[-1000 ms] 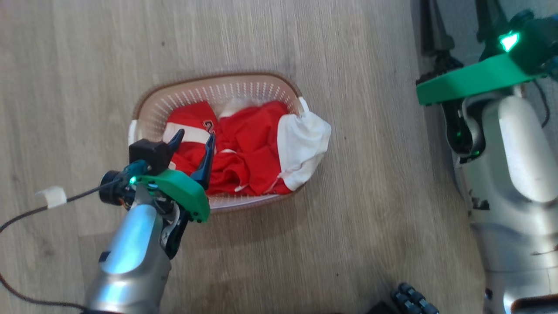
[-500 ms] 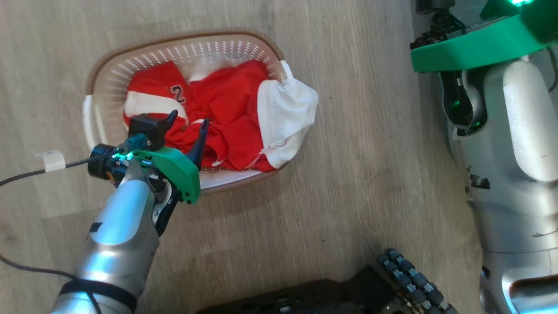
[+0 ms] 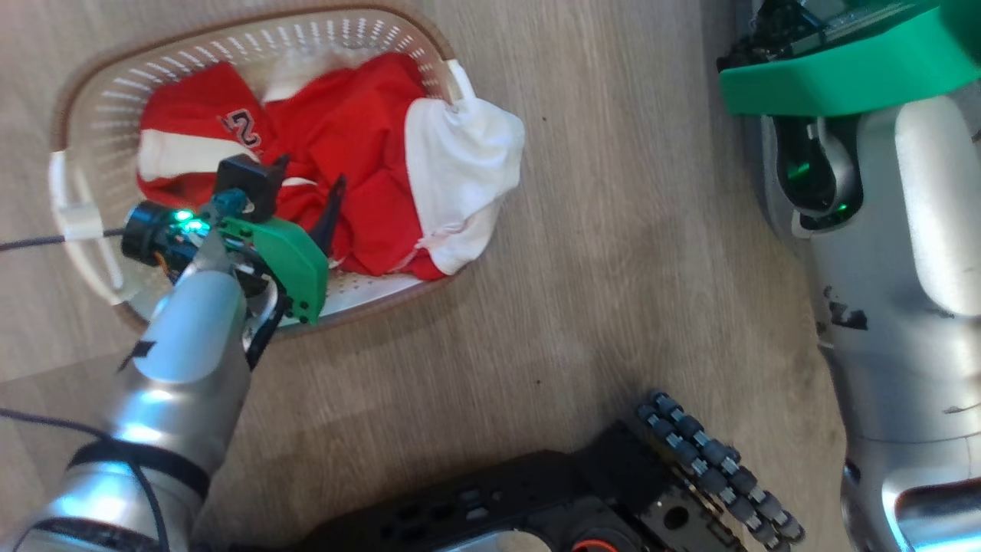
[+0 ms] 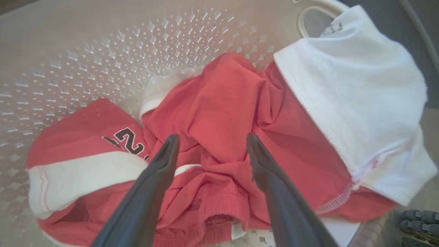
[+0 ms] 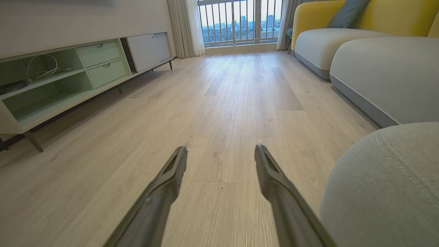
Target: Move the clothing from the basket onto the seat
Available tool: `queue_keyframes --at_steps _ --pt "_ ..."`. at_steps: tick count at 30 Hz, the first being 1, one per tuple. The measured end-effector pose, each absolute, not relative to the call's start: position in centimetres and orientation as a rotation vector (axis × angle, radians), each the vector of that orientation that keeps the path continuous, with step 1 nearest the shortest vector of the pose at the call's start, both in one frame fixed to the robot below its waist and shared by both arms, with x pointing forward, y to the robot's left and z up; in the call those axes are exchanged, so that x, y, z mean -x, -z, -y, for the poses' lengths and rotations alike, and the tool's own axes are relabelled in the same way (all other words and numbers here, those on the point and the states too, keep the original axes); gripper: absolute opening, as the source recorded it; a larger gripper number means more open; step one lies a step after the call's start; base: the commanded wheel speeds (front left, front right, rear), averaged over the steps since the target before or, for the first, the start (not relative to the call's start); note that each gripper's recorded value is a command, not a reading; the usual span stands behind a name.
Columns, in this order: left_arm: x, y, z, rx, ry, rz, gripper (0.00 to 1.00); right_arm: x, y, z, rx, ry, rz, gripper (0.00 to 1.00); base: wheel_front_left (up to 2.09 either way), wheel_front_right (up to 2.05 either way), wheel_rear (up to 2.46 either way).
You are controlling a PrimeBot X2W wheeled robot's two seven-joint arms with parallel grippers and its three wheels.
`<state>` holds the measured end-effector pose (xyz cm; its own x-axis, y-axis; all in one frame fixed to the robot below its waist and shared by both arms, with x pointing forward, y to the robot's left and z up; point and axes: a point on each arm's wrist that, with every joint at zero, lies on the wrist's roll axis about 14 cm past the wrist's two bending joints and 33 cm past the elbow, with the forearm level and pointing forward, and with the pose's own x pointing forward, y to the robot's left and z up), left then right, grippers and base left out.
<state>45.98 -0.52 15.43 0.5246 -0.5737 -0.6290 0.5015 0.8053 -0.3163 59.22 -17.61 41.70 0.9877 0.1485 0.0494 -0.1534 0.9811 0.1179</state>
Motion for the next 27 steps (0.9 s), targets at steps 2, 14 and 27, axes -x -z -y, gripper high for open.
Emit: queue_keyframes --at_steps 2,14,27 --pt "-45.8 -14.6 1.0 0.091 0.667 -0.802 1.0 -59.3 -41.3 17.9 -0.124 -0.146 0.034 1.0 0.0 0.0 0.0" --pt "-45.4 -11.2 4.3 0.062 0.797 -0.833 1.0 -59.2 -39.0 19.7 -0.133 -0.112 -0.006 1.0 0.0 0.0 0.0" --pt "-45.2 -7.8 4.6 0.008 0.832 -0.896 1.0 -59.1 -37.5 20.5 -0.126 -0.097 -0.032 1.0 0.0 0.0 0.0"
